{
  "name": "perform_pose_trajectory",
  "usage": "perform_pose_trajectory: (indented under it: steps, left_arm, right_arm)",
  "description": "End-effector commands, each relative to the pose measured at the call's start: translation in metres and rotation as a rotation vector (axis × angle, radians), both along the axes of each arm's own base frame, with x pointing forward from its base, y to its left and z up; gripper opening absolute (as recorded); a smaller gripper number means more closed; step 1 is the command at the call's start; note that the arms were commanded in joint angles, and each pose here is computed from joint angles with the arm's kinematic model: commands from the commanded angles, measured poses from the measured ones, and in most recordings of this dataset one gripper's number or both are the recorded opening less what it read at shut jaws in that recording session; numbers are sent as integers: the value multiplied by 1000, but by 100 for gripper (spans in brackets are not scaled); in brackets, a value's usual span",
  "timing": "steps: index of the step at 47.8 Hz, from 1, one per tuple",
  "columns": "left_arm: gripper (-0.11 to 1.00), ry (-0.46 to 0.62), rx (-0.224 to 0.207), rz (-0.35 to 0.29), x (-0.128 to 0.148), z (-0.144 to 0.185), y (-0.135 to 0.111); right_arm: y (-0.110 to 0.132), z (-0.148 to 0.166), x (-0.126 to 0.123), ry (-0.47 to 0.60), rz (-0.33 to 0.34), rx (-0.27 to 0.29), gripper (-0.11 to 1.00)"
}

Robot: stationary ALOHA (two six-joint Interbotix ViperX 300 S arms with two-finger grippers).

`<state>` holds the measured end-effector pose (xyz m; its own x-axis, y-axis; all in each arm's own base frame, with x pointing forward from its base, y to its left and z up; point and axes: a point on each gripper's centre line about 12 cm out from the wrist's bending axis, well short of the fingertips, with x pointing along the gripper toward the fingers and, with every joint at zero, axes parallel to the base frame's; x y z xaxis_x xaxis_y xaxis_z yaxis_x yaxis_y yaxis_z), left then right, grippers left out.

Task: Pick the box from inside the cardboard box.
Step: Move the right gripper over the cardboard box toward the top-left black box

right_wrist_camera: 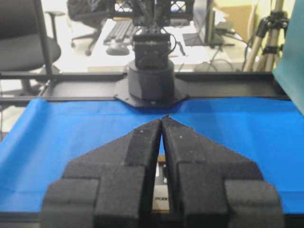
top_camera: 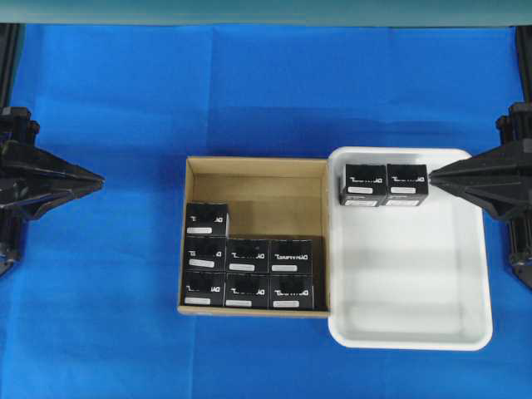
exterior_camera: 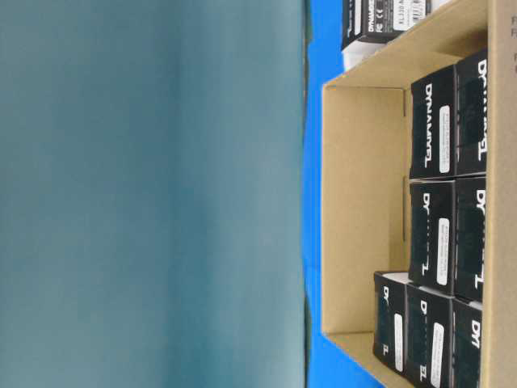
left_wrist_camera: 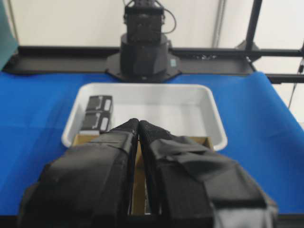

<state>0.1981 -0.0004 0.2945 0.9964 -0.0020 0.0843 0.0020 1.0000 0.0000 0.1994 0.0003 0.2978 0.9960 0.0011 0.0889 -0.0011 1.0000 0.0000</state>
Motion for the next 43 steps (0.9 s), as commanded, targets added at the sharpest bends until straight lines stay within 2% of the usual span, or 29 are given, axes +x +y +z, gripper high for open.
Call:
perform_pose_trajectory:
  steps: [1,3,7,11,15,23,29,38,43]
  left_arm:
    - [14,-35,1,-1,1,15,0]
    - [12,-34,1,-1,2,17,0]
    - [0,-18,0,-2,1,19,0]
    - [-6,9,-3,-3,-1,18,0]
    - [-6,22,-12,-3,-4,23,0]
    - [-6,63,-18,-3,-7,28,0]
    - [-6,109,-21,0,-8,23,0]
    - [-6,106,-18,-2,-8,26,0]
    - [-6,115,-20,-2,-7,24,0]
  right_arm:
    - [-3,7,3,-9,-11,36,14]
    - [-4,9,5,10,-18,76,13]
    - [-9,14,14,97,-43,153,0]
    - [-15,24,25,208,-69,179,-1]
    - [-19,35,36,290,-84,200,-1]
    - [-21,40,63,487,-85,224,-1]
    - [-17,44,92,615,-65,230,-1]
    - [-14,21,141,911,-51,232,-1]
    - [-13,17,166,1036,-39,225,0]
